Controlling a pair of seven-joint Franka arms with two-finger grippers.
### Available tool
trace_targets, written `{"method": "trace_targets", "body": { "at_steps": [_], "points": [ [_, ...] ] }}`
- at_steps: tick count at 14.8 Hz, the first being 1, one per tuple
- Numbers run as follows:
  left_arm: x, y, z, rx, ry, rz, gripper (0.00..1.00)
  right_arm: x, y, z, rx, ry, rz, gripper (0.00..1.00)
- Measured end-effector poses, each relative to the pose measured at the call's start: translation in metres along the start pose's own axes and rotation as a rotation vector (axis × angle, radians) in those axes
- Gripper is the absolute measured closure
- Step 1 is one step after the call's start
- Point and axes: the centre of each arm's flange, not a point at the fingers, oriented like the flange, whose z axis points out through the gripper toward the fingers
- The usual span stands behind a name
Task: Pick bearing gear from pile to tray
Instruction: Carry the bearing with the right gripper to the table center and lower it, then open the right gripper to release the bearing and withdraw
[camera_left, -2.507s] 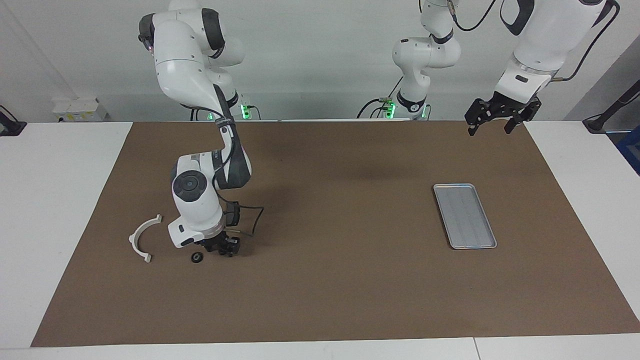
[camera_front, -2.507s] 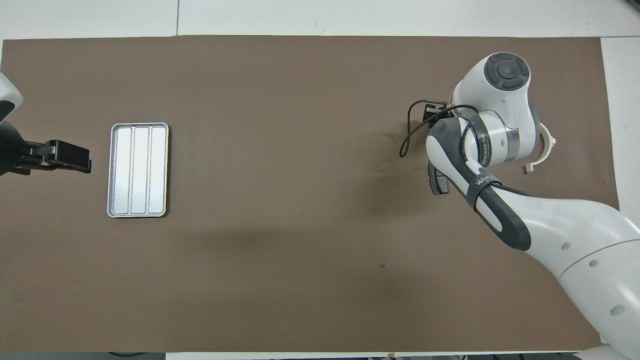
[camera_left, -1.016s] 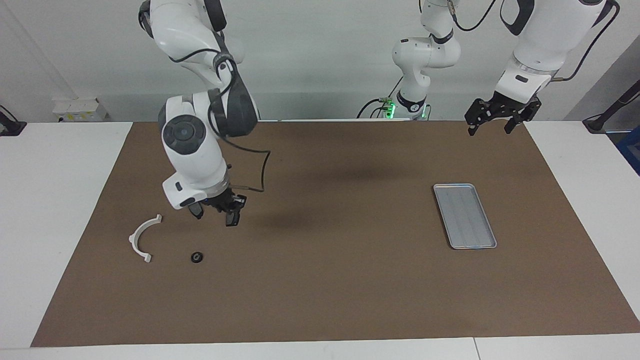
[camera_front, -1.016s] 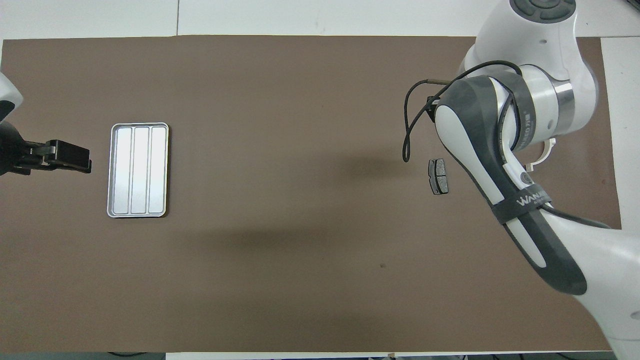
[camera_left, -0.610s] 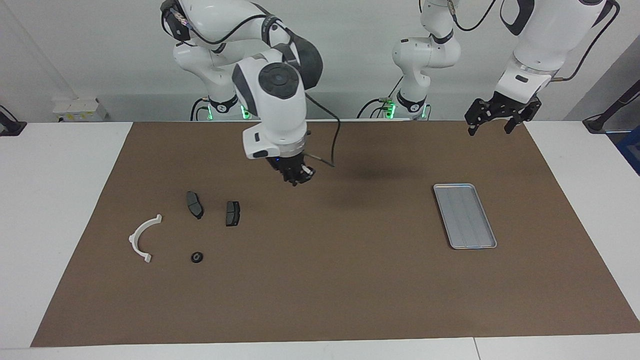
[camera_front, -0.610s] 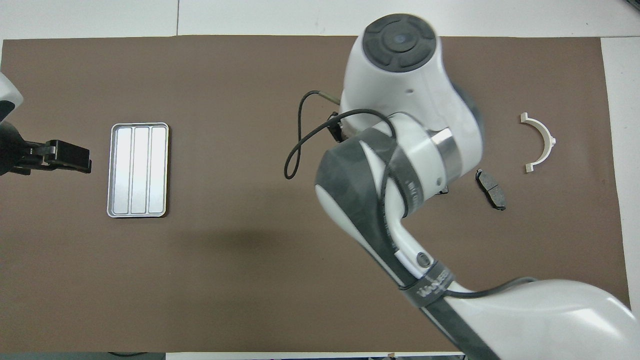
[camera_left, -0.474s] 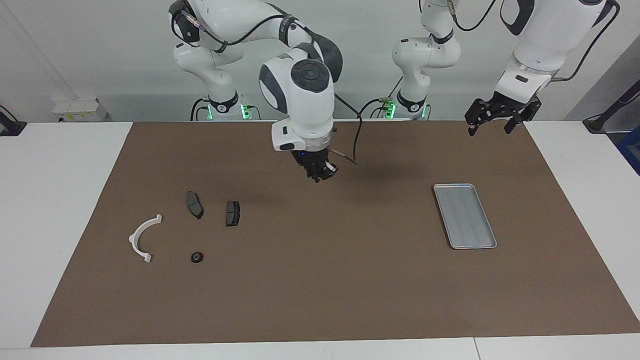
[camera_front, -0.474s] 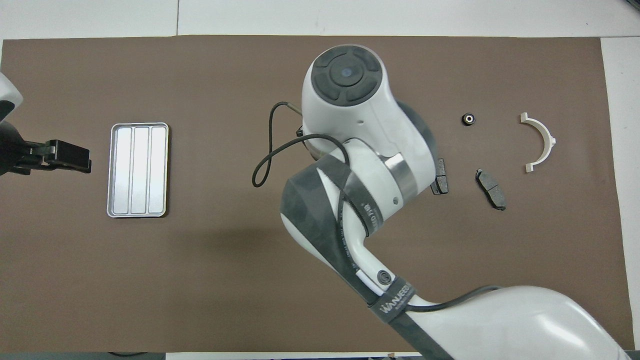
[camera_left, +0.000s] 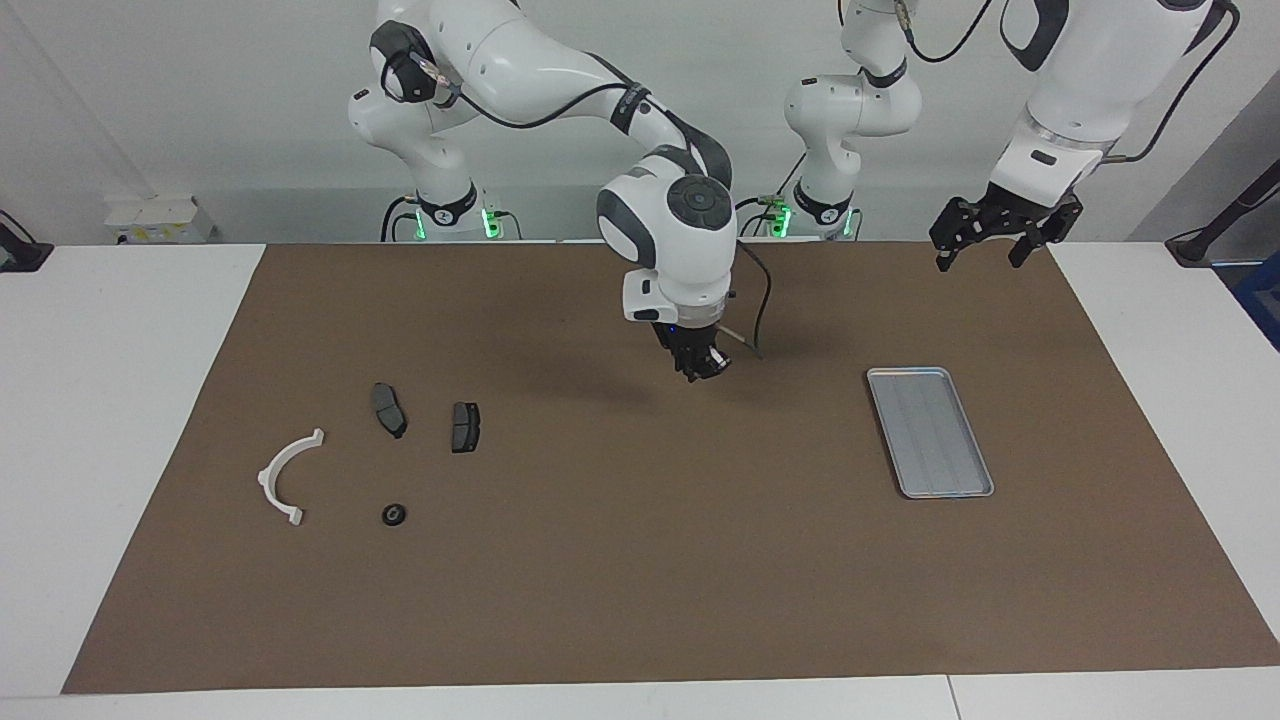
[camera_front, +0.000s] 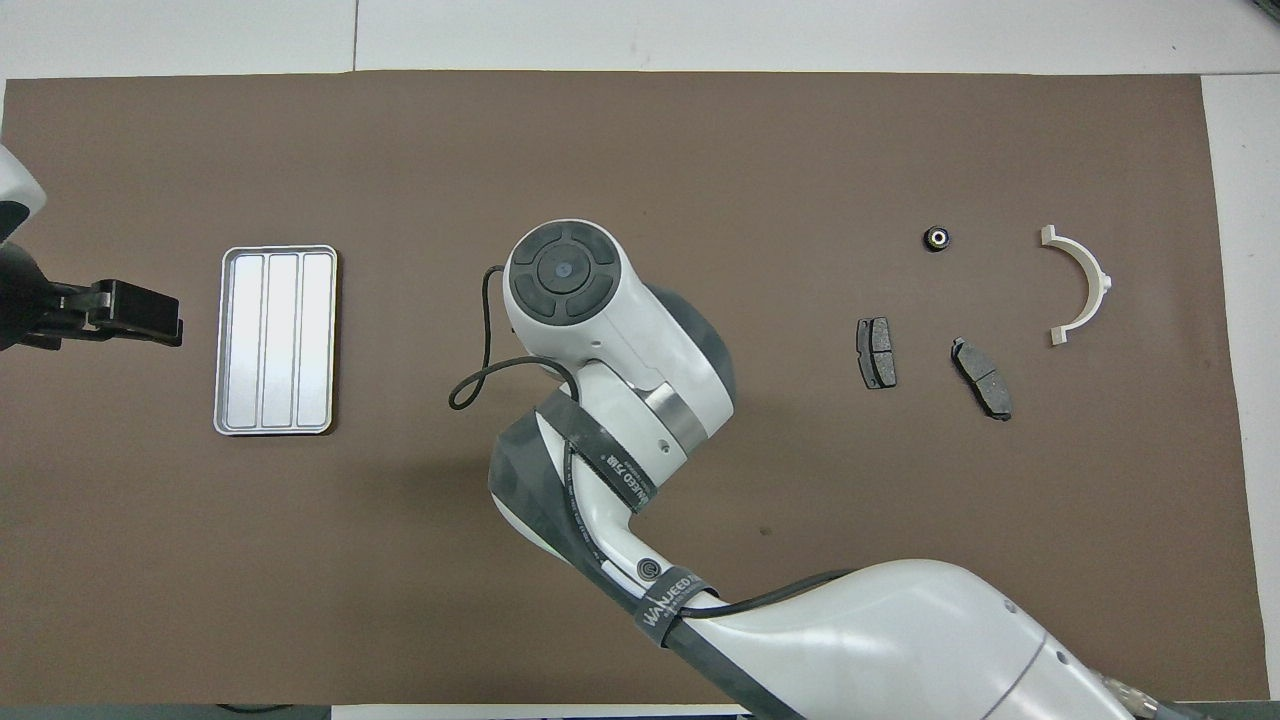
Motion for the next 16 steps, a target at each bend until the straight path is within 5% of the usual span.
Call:
{"method": "trace_targets", "body": {
  "at_steps": [6, 11, 16],
  "points": [
    [0.000, 0.000, 0.000, 0.000, 0.000, 0.000, 0.00, 0.007, -0.002, 0.077, 0.026, 0.021, -0.001, 0.76],
    [0.000, 0.000, 0.000, 0.000, 0.000, 0.000, 0.00, 0.008, 0.002, 0.082, 0.032, 0.023, -0.002, 0.76],
    [0.000, 0.000, 0.000, 0.000, -0.003, 0.000, 0.00, 0.028, 0.004, 0.070, 0.005, 0.046, 0.017, 0.30]
  ]
}}
